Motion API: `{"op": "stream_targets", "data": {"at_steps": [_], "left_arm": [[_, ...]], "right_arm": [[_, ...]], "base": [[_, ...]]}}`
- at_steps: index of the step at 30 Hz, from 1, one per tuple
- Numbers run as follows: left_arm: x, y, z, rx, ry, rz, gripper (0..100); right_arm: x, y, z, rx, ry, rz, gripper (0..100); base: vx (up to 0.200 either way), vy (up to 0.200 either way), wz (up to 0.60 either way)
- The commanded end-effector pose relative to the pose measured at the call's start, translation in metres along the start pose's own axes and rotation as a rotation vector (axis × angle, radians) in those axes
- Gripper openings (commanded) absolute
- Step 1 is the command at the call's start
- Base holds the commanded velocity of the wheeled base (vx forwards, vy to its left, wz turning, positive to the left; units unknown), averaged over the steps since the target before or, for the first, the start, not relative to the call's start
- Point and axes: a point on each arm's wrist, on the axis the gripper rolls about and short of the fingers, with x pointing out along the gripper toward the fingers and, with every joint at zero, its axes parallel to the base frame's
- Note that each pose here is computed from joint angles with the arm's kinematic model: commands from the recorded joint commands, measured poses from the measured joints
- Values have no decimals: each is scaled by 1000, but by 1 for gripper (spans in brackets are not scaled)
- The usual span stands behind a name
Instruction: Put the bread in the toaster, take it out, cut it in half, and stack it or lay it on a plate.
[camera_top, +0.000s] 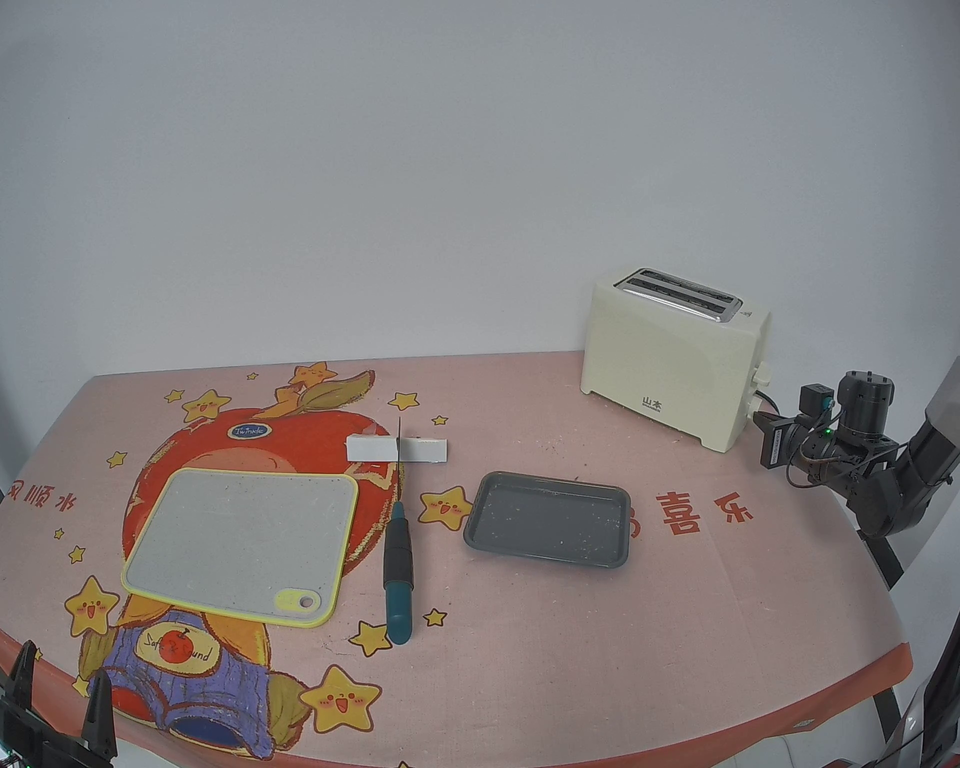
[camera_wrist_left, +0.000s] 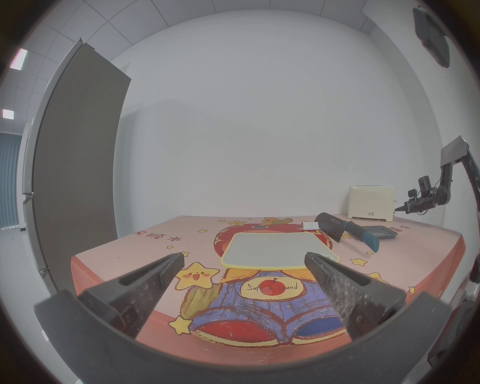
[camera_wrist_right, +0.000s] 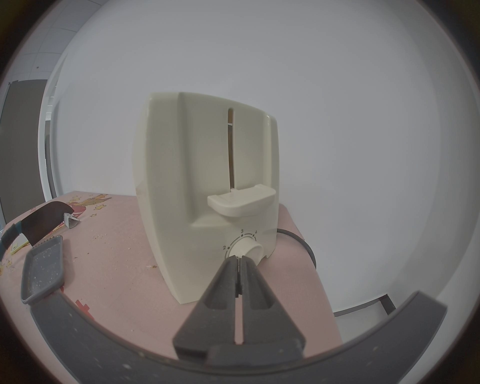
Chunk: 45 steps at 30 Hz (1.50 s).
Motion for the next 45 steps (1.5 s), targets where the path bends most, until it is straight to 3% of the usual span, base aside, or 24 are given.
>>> {"op": "stream_targets", "data": {"at_steps": [1, 30, 38, 45], "left_arm": [[0, 0, -5, 0, 1, 0, 100], [0, 0, -5, 0, 1, 0, 100], [0, 0, -5, 0, 1, 0, 100], [0, 0, -5, 0, 1, 0, 100]], "right_arm": [[0, -1, 0, 1, 0, -3, 0], [-5, 4, -7, -6, 29, 9, 0], [-33, 22, 8, -43, -8, 48, 0], [-71, 46, 43, -70, -136, 110, 0]], "base": [[0, 0, 0], [0, 0, 0], [0, 0, 0], [0, 0, 0]]}}
